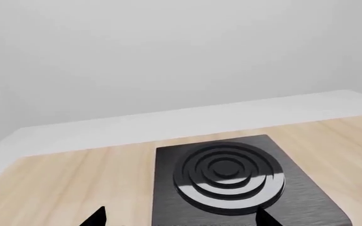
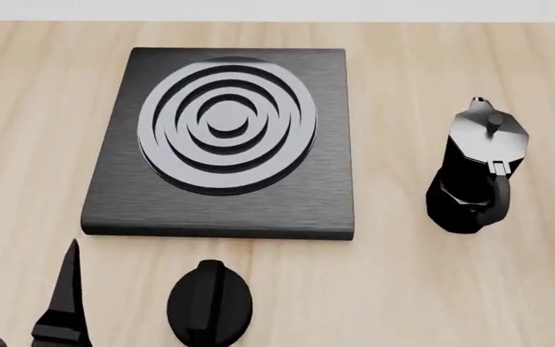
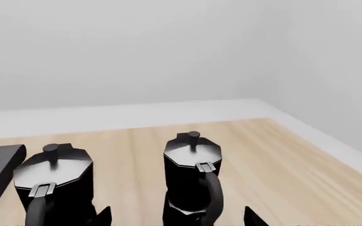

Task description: Put the right moka pot on the stove.

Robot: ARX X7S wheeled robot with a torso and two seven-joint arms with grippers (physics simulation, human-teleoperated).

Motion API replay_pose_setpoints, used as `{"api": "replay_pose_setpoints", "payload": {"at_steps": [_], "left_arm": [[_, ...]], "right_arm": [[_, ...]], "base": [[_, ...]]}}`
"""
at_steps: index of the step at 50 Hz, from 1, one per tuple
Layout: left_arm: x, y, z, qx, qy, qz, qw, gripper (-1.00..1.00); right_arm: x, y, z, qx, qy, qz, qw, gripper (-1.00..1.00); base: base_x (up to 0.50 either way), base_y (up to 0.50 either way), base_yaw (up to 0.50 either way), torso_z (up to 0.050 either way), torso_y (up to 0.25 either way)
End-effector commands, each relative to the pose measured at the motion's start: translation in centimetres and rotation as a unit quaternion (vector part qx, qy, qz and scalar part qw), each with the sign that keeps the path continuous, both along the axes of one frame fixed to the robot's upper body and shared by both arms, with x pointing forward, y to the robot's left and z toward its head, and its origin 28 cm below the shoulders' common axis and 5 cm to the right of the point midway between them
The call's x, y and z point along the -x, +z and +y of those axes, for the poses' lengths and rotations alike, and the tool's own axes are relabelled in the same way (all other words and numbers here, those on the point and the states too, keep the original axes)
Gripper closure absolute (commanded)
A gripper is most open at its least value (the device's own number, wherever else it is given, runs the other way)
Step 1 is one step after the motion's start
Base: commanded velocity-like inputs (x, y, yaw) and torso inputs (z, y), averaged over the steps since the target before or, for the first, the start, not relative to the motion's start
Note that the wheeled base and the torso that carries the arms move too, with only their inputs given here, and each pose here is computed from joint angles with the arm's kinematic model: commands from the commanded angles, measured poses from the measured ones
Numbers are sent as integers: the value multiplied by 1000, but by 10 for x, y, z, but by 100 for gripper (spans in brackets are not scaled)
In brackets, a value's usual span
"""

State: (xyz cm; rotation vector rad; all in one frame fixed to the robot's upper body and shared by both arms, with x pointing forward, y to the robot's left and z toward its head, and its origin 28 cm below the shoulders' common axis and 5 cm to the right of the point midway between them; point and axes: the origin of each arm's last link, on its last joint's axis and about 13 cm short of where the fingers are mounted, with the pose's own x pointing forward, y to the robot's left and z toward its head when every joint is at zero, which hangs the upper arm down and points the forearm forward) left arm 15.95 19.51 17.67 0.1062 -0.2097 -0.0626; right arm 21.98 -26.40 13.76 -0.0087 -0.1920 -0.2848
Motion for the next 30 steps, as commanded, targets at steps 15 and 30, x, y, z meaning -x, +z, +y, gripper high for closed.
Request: {"api": "replay_pose_setpoints", "payload": {"at_steps": [15,30], "left_arm": [[0,0,-1,-2,3,1,1000,-100],[0,1,-1,-3,5,-2,1000,-100]], "right_arm": [[-22,-3,-26,-5,-27,34,999,-100],[-44,-7,-32,-6,-32,51,998,-100]], "base": [[0,0,0,0,0],[0,0,0,0,0]]}}
